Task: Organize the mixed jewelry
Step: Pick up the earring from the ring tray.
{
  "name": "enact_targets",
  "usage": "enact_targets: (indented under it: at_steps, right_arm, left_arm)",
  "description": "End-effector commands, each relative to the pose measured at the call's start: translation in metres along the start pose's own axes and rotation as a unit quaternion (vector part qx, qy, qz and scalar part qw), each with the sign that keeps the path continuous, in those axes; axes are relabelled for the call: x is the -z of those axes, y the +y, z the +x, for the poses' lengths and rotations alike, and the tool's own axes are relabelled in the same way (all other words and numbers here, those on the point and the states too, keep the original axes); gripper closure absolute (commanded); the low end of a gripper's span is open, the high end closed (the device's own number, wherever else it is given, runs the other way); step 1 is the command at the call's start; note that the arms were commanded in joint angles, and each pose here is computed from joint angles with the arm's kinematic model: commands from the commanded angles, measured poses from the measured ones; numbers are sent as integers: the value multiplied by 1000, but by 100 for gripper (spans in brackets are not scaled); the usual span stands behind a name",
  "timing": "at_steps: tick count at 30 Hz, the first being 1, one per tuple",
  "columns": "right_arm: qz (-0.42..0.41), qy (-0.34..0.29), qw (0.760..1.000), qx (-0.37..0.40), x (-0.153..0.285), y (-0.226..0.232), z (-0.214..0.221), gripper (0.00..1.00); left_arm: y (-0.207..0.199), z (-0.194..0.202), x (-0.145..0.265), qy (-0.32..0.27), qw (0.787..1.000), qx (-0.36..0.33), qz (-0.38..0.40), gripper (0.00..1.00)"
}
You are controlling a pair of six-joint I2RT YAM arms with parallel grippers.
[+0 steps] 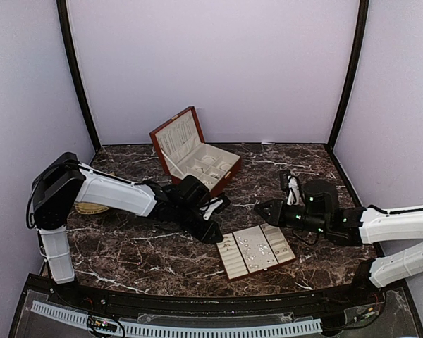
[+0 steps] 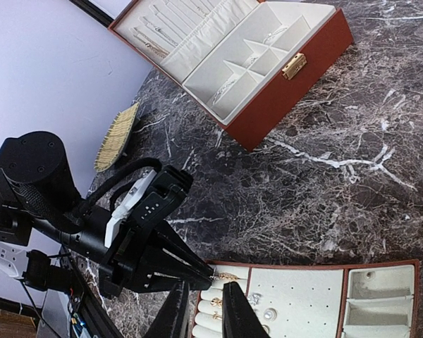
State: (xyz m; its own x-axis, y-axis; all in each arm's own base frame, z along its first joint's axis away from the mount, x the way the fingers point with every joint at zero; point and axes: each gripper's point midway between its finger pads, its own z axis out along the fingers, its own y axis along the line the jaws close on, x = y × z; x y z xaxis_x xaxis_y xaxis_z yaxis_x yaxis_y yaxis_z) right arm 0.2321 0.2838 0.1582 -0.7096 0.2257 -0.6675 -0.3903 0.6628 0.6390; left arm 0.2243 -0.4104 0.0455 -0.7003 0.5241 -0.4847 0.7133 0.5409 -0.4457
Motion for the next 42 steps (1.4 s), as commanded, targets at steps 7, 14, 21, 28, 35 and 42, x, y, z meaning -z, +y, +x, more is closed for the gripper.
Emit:
enact_targets:
  at_steps: [7, 14, 21, 28, 35, 42]
  right_arm:
    - [-13, -22, 1000, -8, 5, 2, -8, 81]
    - [-15, -26, 999, -12, 7, 1, -8, 81]
    - [-26, -22, 999, -7, 8, 5, -8, 81]
    - [-72, -2, 997, 22, 13, 24, -3, 80]
    - [-178, 36, 982, 51, 22, 64, 7, 80]
    - [-286, 71, 955, 42, 33, 104, 17, 75]
  left_arm:
    - [7, -1, -3, 7, 1000, 9, -27, 86]
    - [7, -2, -5, 3, 1000, 7, -25, 94]
    - [-8, -7, 8, -8, 1000, 6, 5, 100]
    - [-40, -17, 43, -36, 997, 14, 72, 100]
    - [-71, -28, 83, -80, 983, 21, 165, 100]
    - [-106, -41, 121, -102, 950, 48, 292, 100]
